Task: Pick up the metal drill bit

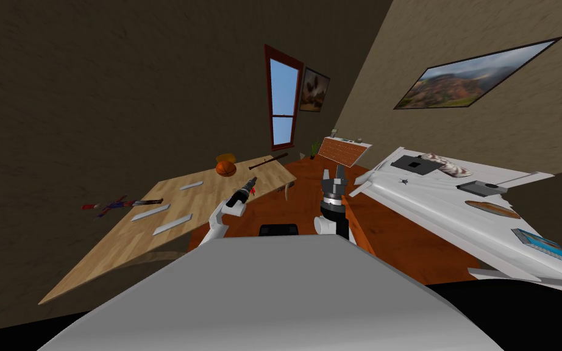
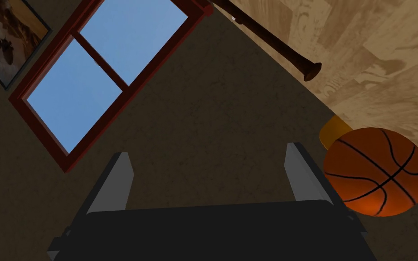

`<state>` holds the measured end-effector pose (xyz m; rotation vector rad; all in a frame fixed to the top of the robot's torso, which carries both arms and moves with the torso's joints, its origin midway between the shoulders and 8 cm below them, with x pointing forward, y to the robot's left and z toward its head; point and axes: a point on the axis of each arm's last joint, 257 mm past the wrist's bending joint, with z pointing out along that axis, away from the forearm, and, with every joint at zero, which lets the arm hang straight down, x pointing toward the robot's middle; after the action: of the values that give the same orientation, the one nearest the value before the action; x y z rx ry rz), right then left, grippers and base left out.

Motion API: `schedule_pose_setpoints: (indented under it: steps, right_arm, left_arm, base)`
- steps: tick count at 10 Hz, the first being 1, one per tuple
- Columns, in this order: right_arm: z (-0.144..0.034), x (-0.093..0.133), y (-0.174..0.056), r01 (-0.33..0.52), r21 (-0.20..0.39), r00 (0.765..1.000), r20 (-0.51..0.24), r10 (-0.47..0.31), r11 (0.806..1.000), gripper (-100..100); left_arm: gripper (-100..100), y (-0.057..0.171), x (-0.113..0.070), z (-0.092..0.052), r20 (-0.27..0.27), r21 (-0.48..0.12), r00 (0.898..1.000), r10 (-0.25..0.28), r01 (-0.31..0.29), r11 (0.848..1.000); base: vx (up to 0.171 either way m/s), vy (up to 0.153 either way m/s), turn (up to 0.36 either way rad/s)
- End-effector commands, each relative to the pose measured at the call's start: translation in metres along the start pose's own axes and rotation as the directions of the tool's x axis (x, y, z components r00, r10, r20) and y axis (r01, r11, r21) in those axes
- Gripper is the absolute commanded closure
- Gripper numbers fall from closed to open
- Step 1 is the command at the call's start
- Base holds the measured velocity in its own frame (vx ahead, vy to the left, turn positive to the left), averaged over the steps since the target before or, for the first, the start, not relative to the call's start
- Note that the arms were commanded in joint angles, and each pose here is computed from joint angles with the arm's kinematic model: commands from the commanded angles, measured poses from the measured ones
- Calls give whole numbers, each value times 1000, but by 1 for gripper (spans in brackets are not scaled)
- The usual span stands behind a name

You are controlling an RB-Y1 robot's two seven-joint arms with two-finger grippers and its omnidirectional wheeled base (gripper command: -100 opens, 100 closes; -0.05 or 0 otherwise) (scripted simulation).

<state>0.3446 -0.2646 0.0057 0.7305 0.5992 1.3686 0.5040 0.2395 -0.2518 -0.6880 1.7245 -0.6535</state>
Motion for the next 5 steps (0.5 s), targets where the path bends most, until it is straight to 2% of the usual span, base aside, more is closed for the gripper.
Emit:
schedule_pose_setpoints:
  steps: [1, 4, 5]
  right_arm:
    - [0, 0, 0, 0, 0, 1000, 0, 0, 1000, 0]
    - [0, 0, 0, 0, 0, 1000, 0, 0, 1000, 0]
    - [0, 0, 0, 0, 0, 1000, 0, 0, 1000, 0]
  left_arm:
    - [-100, 12, 11, 7, -42, -44, 999, 23, -25, 999]
    - [-100, 34, 26, 10, -98, -120, 994, 39, -51, 992]
    - [-100, 46, 36, 13, -135, -153, 989, 54, -75, 985]
  base:
    - [31, -26, -1]
    - [32, -19, -3]
    - [42, -17, -8]
